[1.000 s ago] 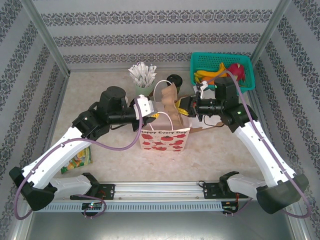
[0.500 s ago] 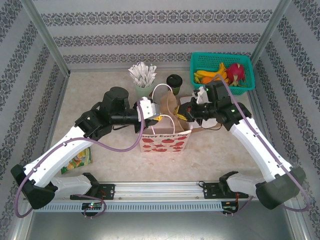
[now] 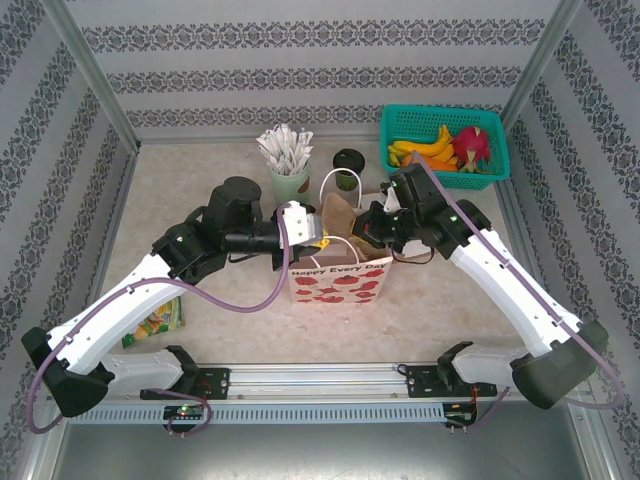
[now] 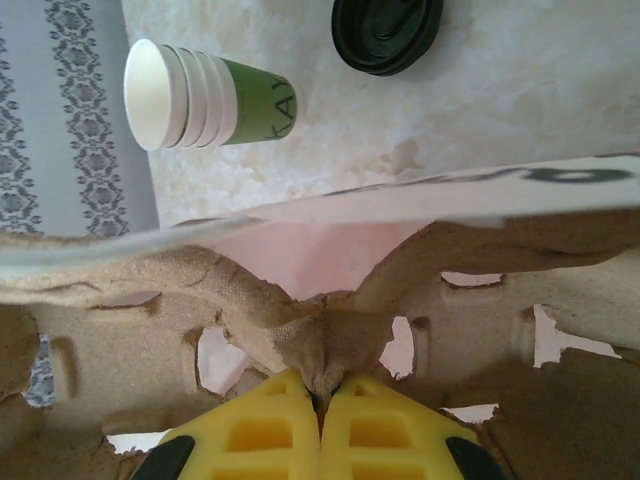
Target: Pack the takeout coffee
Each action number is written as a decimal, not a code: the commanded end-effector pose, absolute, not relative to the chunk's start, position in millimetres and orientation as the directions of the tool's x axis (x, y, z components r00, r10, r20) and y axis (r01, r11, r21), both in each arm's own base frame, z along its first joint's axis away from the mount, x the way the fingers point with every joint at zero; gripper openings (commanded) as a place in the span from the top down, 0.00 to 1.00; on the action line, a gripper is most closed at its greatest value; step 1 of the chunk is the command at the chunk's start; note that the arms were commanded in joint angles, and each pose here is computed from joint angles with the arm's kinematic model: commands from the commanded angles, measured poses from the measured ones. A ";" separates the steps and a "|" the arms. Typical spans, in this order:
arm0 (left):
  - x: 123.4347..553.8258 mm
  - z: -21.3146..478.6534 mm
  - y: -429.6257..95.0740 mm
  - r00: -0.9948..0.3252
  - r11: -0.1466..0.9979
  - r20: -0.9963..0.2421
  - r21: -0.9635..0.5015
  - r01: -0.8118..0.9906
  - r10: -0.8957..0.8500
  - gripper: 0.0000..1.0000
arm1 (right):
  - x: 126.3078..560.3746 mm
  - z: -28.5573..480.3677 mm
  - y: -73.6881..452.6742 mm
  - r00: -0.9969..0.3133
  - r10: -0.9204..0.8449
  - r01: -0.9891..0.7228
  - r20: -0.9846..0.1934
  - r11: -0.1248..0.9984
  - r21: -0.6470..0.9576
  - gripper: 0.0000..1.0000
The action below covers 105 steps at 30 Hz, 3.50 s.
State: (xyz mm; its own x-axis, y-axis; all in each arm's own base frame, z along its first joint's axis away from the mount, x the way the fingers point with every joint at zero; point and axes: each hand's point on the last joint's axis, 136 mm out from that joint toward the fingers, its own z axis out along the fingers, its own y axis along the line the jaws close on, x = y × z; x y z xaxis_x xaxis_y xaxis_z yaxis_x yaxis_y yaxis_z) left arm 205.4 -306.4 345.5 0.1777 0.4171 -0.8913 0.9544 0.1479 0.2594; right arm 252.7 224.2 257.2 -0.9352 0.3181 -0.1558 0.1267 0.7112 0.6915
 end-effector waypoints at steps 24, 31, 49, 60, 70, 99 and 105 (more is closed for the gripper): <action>169.2 367.4 -338.3 0.294 -0.014 -0.894 0.308 0.951 0.337 0.98 | 261.6 222.5 235.1 -0.929 0.121 0.004 -0.351 0.948 0.318 1.00; 171.4 372.4 -339.3 0.301 0.005 -0.897 0.320 0.948 0.322 0.92 | 258.2 206.4 236.1 -0.931 0.069 -0.030 -0.358 0.964 0.263 1.00; 209.7 414.9 -303.1 0.283 0.351 -0.919 0.370 0.860 0.276 0.24 | 250.3 187.8 252.7 -0.919 -0.056 -0.174 -0.391 0.946 0.272 1.00; 317.7 416.7 -241.2 -0.103 0.781 -0.984 0.048 0.622 0.143 0.15 | 250.6 187.6 255.2 -0.909 -0.086 -0.211 -0.407 0.939 0.272 1.00; 354.3 376.7 -256.7 -0.299 0.740 -0.938 -0.074 0.669 0.177 0.27 | 251.7 187.4 255.3 -0.907 -0.095 -0.218 -0.410 0.940 0.264 1.00; 417.5 338.2 -258.3 -0.487 0.852 -0.868 -0.180 0.492 0.097 1.00 | 237.2 177.1 247.4 -0.913 -0.161 -0.264 -0.375 0.934 0.242 1.00; 405.3 339.5 -277.8 -0.483 0.774 -0.868 -0.225 0.591 0.116 1.00 | 233.2 170.1 255.5 -0.939 -0.204 -0.272 -0.276 0.933 0.235 1.00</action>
